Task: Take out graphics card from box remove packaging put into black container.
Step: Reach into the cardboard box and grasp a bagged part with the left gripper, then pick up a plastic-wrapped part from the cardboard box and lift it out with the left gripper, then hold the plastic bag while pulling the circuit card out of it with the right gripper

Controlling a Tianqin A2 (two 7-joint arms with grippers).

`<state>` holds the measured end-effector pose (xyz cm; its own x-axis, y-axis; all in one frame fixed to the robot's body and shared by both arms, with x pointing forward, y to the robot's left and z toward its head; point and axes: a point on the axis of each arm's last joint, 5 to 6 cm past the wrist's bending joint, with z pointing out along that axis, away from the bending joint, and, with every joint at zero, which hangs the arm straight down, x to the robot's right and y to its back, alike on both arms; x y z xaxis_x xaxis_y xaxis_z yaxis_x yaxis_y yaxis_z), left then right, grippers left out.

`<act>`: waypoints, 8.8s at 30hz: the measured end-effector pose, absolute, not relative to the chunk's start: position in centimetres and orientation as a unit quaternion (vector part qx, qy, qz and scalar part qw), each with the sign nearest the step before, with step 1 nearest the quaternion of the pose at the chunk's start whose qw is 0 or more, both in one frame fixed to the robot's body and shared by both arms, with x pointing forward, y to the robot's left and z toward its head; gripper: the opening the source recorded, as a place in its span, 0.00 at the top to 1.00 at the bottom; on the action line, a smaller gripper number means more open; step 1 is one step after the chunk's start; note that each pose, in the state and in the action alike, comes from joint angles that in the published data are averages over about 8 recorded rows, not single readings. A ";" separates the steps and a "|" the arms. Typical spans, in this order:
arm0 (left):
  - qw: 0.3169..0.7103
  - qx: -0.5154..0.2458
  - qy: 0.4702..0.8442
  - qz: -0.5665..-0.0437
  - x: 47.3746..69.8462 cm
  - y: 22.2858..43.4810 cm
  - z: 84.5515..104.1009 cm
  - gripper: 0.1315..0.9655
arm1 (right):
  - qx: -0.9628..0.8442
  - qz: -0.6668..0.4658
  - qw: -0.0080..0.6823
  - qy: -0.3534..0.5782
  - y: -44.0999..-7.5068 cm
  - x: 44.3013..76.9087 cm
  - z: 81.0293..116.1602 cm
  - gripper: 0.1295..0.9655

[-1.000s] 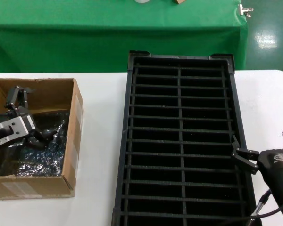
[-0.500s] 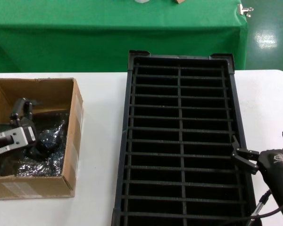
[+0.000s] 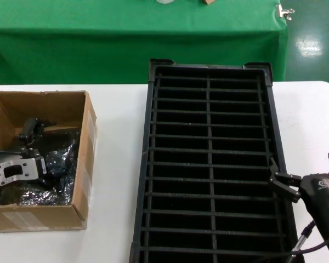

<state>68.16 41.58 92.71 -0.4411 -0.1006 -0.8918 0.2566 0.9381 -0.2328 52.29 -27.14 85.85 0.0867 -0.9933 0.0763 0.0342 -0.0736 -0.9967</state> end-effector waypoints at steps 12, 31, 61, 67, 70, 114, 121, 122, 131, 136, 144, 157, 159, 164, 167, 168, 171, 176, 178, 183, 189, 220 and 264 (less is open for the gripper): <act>0.557 0.053 0.821 -0.118 68.8 43.3 92.3 0.00 | -0.532 -0.504 0.510 0.451 -27.1 52.3 85.9 0.00; 0.596 -0.007 0.791 -0.137 67.8 45.0 91.0 0.01 | -0.532 -0.504 0.510 0.451 -27.1 52.3 85.9 0.00; 0.577 0.009 0.800 -0.164 66.9 45.3 89.7 0.49 | -0.532 -0.504 0.510 0.451 -27.1 52.3 85.9 0.00; 0.563 0.017 0.812 -0.155 66.6 45.3 89.1 0.62 | -0.532 -0.504 0.510 0.451 -27.1 52.3 85.9 0.00; 0.559 0.020 0.815 -0.150 66.6 45.2 89.0 0.65 | -0.532 -0.504 0.510 0.451 -27.1 52.3 85.9 0.00; 0.711 0.037 0.690 -0.131 62.3 45.8 96.6 0.99 | -0.532 -0.504 0.510 0.451 -27.1 52.3 85.9 0.00; 0.760 0.011 0.630 -0.159 61.7 46.7 98.5 0.99 | -0.532 -0.504 0.510 0.451 -27.1 52.3 85.9 0.00; 0.766 0.007 0.620 -0.166 61.7 46.8 98.8 0.99 | -0.532 -0.504 0.510 0.451 -27.1 52.3 85.9 0.00; 0.797 -0.014 0.554 -0.240 61.7 46.3 99.5 0.99 | -0.532 -0.504 0.510 0.451 -27.1 52.3 85.9 0.00; 0.795 -0.013 0.540 -0.275 61.9 45.3 99.6 0.99 | -0.532 -0.504 0.510 0.450 -27.1 52.3 85.9 0.00; 0.782 0.002 0.537 -0.317 61.4 43.9 99.4 0.99 | -0.545 -0.519 0.510 0.416 -27.1 53.3 88.1 0.00; 0.769 0.054 0.545 -0.331 59.8 44.2 98.3 0.99 | -0.641 -0.498 0.526 0.256 -27.2 62.8 95.9 0.00; 0.766 0.063 0.547 -0.332 59.6 44.2 98.0 0.99 | -0.657 -0.486 0.526 0.235 -27.0 64.7 96.9 0.00; 0.760 0.081 0.552 -0.334 59.1 44.2 97.3 0.99 | -0.685 -0.455 0.536 0.190 -26.0 68.7 99.1 0.00; 0.760 0.086 0.553 -0.331 59.0 44.1 96.9 0.99 | -0.693 -0.436 0.550 0.166 -25.2 70.6 100.0 0.01; 0.760 0.087 0.552 -0.330 59.0 44.0 96.8 0.99 | -0.694 -0.429 0.556 0.157 -24.8 71.2 100.2 0.01; 0.764 0.088 0.550 -0.325 59.1 43.8 96.5 0.99 | -0.697 -0.407 0.575 0.133 -23.7 72.6 100.7 0.02; 0.769 0.091 0.546 -0.320 59.2 43.2 95.9 0.99 | -0.697 -0.375 0.603 0.100 -21.7 74.4 101.1 0.08; 0.769 0.092 0.546 -0.321 59.3 42.9 95.6 0.99 | -0.695 -0.363 0.614 0.089 -20.9 74.9 101.2 0.10; 0.765 0.094 0.549 -0.323 59.4 42.2 95.2 0.99 | -0.686 -0.341 0.640 0.067 -19.3 75.5 101.3 0.18; 0.769 0.097 0.546 -0.316 60.2 41.4 94.9 0.99 | -0.675 -0.325 0.661 0.049 -17.8 75.5 101.5 0.29; 0.812 0.071 0.533 -0.226 66.6 38.3 94.1 0.99 | -0.660 -0.291 0.692 0.027 -15.8 74.7 99.9 0.93; 0.779 0.092 0.539 -0.307 62.8 37.8 95.3 0.99 | -0.663 -0.287 0.690 0.042 -15.2 74.6 99.3 1.00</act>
<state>62.80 37.83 95.29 0.2297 -0.3796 -0.8962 0.5782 0.7939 -0.1881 74.60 -15.25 99.27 0.8312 -0.4526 0.3230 0.3409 -0.0441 -0.9391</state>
